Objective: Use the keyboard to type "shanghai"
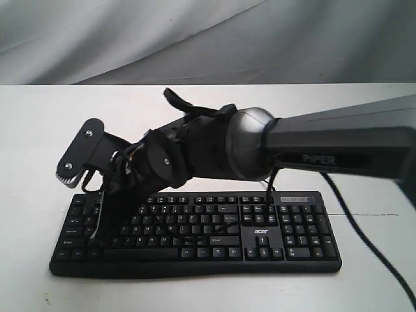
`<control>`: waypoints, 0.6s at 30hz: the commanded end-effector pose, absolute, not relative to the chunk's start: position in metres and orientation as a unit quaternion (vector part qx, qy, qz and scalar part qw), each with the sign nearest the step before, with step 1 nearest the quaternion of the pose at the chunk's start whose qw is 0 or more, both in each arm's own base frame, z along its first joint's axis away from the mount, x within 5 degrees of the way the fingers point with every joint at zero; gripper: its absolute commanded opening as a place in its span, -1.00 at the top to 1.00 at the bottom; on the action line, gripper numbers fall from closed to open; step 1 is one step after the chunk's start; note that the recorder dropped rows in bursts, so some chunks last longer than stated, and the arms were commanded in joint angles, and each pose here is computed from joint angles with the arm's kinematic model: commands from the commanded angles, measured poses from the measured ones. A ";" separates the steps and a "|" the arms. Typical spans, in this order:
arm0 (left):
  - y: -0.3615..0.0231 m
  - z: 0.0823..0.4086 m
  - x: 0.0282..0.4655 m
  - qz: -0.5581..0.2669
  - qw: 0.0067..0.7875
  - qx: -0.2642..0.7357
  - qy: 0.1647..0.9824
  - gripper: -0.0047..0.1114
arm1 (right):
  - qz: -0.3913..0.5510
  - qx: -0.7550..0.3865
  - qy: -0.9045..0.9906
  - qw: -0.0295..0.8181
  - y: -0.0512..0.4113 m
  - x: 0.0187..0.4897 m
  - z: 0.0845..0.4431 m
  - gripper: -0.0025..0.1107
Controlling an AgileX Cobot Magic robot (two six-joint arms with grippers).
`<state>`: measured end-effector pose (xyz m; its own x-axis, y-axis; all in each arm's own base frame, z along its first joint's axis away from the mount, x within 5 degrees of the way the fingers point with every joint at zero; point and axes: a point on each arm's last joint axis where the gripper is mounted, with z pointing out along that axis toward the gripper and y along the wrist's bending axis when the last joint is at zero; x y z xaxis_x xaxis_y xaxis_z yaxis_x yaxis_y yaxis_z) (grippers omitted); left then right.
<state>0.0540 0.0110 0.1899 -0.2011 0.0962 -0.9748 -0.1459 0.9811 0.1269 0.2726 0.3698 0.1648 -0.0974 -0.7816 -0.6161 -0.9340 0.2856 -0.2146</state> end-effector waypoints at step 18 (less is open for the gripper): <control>0.010 0.189 0.054 0.091 0.636 -0.015 0.766 0.92 | 0.140 -0.594 0.728 0.313 0.413 0.264 0.138 0.96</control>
<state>0.0540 0.0110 0.1899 -0.2011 0.0962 -0.9748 -0.1459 0.9811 0.1269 0.2645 0.4131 0.1401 -0.0958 -0.7793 -0.6193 -0.9529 0.2516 -0.1693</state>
